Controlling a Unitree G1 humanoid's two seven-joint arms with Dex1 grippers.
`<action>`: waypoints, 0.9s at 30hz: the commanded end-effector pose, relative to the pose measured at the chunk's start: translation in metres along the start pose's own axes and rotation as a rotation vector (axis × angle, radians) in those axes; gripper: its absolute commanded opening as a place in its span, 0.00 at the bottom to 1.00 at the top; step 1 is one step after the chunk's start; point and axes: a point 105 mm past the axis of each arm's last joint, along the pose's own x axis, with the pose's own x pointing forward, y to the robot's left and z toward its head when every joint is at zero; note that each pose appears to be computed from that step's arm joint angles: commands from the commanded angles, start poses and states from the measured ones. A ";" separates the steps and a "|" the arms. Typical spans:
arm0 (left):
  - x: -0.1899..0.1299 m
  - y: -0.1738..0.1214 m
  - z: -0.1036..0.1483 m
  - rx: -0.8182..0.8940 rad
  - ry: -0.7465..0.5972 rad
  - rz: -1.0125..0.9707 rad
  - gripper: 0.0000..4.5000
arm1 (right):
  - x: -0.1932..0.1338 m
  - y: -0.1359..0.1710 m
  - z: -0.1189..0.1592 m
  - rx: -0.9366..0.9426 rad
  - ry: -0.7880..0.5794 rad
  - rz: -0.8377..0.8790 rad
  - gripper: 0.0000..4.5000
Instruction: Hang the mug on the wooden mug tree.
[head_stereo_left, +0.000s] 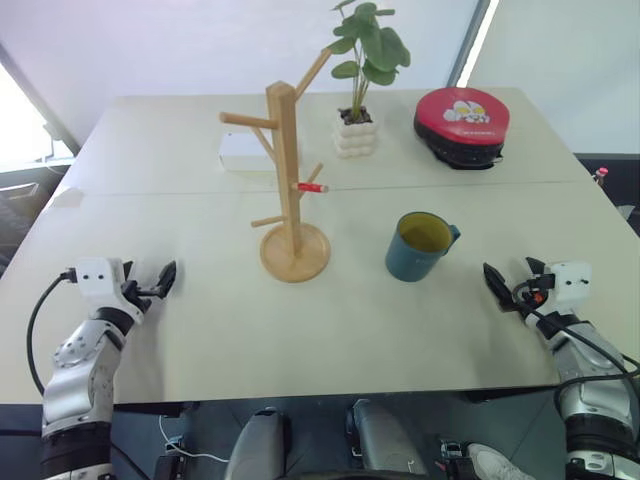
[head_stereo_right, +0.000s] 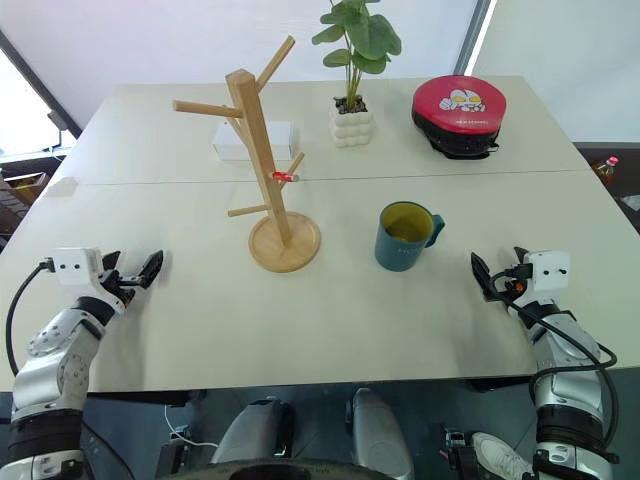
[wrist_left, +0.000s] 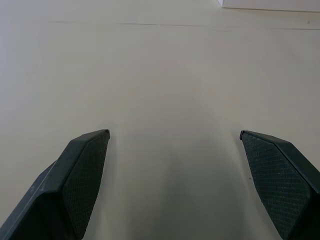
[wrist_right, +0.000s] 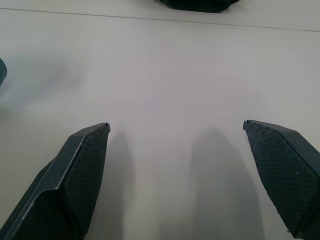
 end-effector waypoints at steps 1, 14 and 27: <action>-0.001 0.002 0.013 0.011 -0.038 0.001 1.00 | 0.000 0.001 0.005 -0.009 -0.027 -0.004 0.99; -0.018 -0.055 0.016 0.089 -0.028 -0.323 1.00 | -0.003 0.011 0.007 -0.017 -0.033 0.019 0.99; -0.073 -0.195 0.035 0.151 -0.043 -1.063 1.00 | -0.008 0.050 0.029 -0.096 -0.094 0.215 0.99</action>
